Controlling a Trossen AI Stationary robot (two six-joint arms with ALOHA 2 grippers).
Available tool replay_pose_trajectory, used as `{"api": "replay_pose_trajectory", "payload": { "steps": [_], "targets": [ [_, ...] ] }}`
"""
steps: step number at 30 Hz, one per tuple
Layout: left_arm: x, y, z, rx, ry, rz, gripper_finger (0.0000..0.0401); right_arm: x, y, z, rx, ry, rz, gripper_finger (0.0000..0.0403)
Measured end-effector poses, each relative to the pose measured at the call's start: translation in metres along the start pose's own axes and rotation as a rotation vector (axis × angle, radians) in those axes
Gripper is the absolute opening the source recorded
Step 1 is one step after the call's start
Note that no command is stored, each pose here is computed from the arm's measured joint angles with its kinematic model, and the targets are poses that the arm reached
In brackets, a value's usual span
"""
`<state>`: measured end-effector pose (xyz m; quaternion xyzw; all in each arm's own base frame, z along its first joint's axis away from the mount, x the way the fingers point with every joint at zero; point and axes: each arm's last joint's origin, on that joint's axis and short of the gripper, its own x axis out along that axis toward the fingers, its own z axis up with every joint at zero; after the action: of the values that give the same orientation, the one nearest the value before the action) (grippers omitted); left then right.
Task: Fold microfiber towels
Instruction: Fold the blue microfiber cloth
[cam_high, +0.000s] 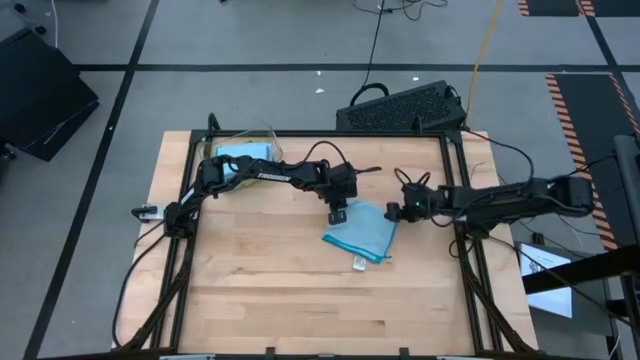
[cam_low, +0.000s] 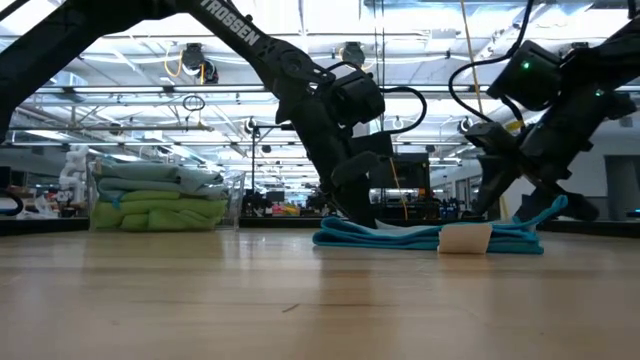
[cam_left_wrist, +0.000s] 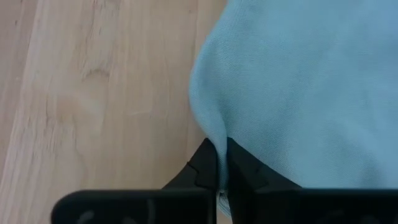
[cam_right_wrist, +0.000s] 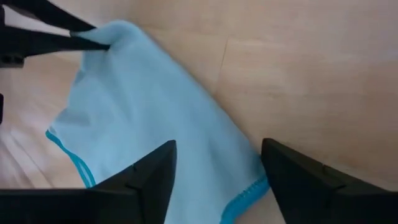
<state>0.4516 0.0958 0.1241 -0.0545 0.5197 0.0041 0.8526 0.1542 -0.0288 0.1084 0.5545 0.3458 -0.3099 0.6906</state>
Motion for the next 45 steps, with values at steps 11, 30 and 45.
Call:
{"api": "replay_pose_trajectory", "payload": {
  "steps": [11,30,45],
  "targets": [
    [-0.002,0.000,0.001,-0.007,-0.008,0.002,0.0010,0.001,-0.001,-0.005,0.026,-0.026,-0.035,0.0067],
    [-0.070,0.002,0.015,0.026,-0.069,0.156,0.0019,-0.025,0.025,0.034,-0.248,-0.191,0.083,0.0003],
    [-0.102,-0.054,0.006,0.224,0.069,0.101,0.0026,-0.030,0.057,0.009,-0.366,-0.106,0.282,0.0002]
  ]
}}
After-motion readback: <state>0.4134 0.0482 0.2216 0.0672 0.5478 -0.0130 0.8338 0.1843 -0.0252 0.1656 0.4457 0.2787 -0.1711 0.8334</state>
